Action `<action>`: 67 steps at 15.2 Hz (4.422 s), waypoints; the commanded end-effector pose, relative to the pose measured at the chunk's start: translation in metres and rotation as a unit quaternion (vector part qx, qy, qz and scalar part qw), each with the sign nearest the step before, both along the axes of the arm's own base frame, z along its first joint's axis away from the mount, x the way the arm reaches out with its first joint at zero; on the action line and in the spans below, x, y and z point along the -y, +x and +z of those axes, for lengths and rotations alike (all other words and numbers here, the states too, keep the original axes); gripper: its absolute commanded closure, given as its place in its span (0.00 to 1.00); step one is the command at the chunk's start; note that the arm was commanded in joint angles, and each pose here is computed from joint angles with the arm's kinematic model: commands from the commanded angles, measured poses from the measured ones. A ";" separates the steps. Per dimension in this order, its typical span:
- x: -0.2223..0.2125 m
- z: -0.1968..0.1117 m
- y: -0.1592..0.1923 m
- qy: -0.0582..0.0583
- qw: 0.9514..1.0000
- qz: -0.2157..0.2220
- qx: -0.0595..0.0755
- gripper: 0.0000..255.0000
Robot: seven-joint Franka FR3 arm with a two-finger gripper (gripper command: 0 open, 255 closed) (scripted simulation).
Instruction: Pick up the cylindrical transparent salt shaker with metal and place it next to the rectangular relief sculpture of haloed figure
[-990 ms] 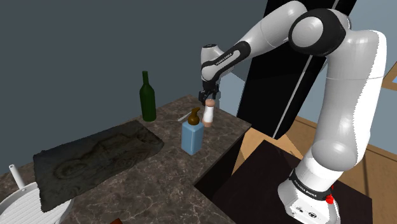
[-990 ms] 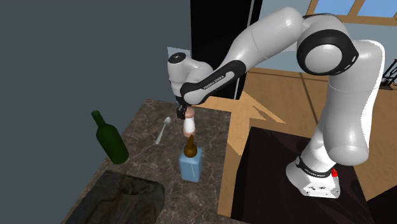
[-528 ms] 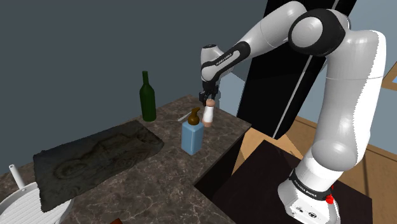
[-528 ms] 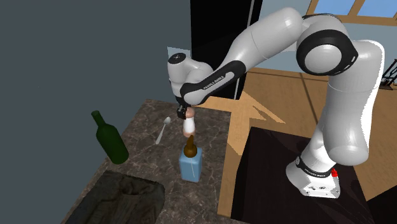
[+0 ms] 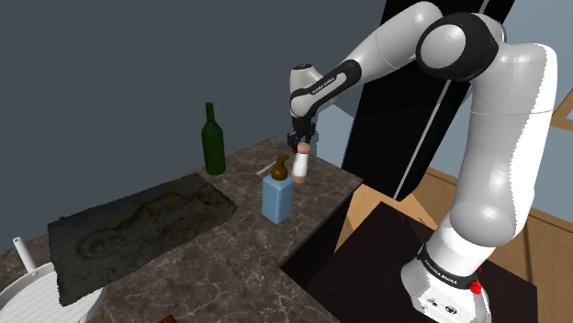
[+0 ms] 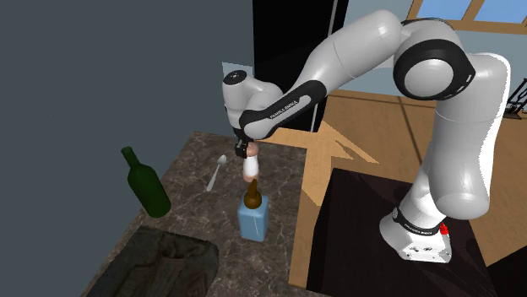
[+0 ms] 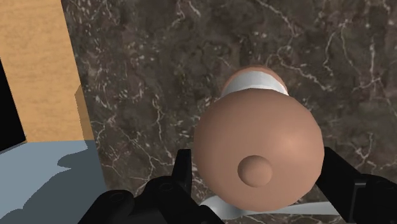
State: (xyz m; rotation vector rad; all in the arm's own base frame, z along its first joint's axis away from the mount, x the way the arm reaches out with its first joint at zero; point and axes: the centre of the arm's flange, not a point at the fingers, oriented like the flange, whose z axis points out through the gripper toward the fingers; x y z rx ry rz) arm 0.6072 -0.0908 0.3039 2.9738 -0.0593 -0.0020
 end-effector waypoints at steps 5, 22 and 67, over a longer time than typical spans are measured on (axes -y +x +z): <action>0.000 0.021 0.000 0.000 1.000 0.000 0.000 1.00; 0.000 0.111 0.000 0.000 1.000 0.000 0.000 1.00; -0.202 0.263 -0.063 0.000 1.000 0.000 0.000 1.00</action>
